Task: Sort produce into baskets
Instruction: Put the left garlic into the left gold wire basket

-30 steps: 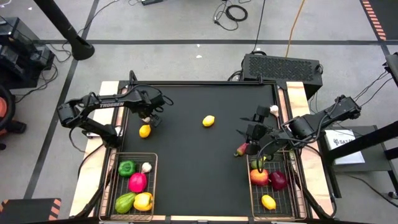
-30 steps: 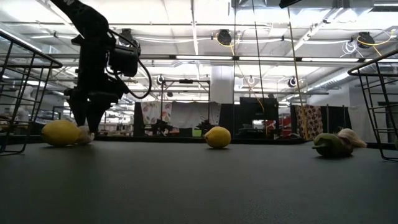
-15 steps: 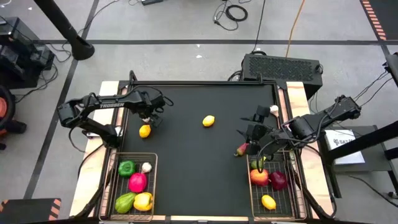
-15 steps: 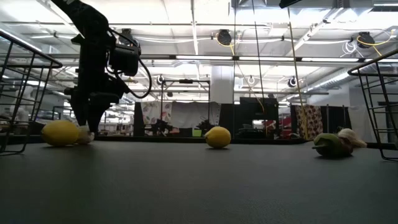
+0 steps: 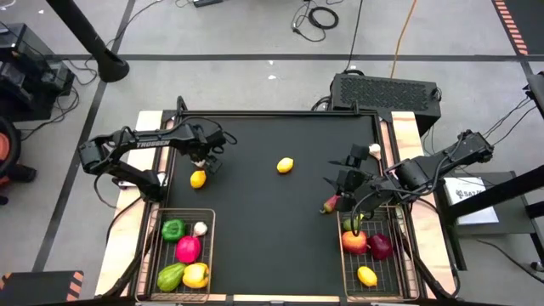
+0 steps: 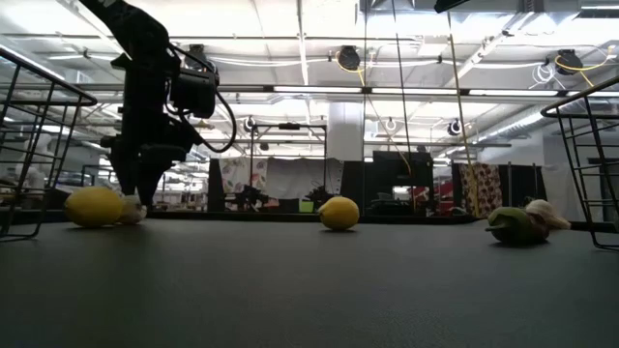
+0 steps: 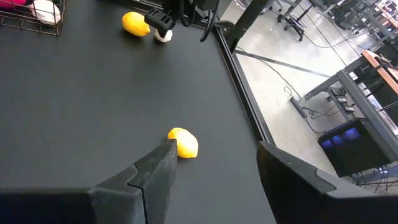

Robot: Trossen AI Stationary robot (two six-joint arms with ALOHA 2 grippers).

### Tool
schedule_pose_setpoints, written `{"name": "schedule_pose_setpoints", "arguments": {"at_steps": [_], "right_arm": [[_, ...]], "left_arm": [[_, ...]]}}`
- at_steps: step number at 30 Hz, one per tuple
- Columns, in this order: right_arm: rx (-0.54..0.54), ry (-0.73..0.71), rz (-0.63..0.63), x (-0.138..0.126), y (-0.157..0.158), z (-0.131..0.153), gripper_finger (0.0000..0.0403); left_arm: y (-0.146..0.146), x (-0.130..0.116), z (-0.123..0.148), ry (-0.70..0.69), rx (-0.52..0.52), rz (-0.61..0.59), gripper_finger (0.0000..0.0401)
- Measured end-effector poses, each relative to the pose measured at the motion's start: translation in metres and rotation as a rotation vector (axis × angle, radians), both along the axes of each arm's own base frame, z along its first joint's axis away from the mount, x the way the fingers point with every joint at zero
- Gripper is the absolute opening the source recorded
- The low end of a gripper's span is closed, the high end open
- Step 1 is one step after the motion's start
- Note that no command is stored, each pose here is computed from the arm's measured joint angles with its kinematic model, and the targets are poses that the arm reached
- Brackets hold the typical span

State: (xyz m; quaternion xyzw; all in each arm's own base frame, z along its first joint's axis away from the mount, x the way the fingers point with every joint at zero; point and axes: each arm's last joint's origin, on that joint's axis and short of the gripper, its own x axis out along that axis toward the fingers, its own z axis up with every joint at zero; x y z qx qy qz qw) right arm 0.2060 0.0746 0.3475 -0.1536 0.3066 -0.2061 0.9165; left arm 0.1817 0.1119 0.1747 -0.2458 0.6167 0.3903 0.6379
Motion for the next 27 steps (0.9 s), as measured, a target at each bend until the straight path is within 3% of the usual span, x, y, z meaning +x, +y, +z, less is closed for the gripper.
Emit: {"name": "schedule_pose_setpoints", "arguments": {"at_steps": [27], "right_arm": [[0.013,0.016,0.012,-0.0006,0.0002,-0.0010,0.0212]], "left_arm": [[0.0022,0.0003,-0.0015,-0.001,0.041,0.098,0.0278]]}}
